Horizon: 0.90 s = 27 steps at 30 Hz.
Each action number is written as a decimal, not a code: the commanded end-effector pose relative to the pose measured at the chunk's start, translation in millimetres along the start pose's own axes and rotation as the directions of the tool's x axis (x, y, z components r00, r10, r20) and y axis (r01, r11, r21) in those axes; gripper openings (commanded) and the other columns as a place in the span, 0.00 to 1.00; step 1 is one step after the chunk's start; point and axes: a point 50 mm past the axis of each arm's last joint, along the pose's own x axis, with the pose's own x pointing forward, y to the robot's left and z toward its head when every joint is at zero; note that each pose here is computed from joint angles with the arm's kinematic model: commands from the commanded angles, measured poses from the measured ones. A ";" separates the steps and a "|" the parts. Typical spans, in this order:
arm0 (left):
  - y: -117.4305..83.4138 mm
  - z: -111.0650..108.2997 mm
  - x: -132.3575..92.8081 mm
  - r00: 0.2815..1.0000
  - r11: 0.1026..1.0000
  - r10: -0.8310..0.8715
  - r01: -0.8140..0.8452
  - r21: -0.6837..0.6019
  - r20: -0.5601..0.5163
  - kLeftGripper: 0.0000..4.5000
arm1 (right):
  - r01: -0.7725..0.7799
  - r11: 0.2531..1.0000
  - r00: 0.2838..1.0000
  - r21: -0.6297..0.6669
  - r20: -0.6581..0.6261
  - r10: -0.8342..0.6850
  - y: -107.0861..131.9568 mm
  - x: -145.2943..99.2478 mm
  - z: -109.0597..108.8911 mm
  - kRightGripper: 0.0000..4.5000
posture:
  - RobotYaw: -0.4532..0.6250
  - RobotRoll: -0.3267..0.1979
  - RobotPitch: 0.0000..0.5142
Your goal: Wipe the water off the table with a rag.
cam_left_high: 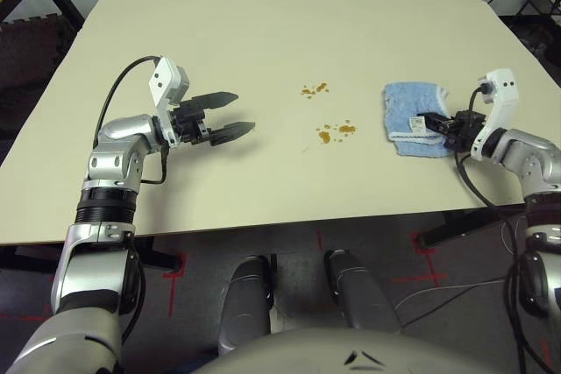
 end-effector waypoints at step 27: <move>1.1 -0.5 1.8 1.000 1.000 -0.002 0.003 0.014 -0.019 1.00 | -0.392 0.917 0.888 0.080 -0.227 0.400 122.2 31.3 -56.8 0.00 | 0.25 0.62 0.30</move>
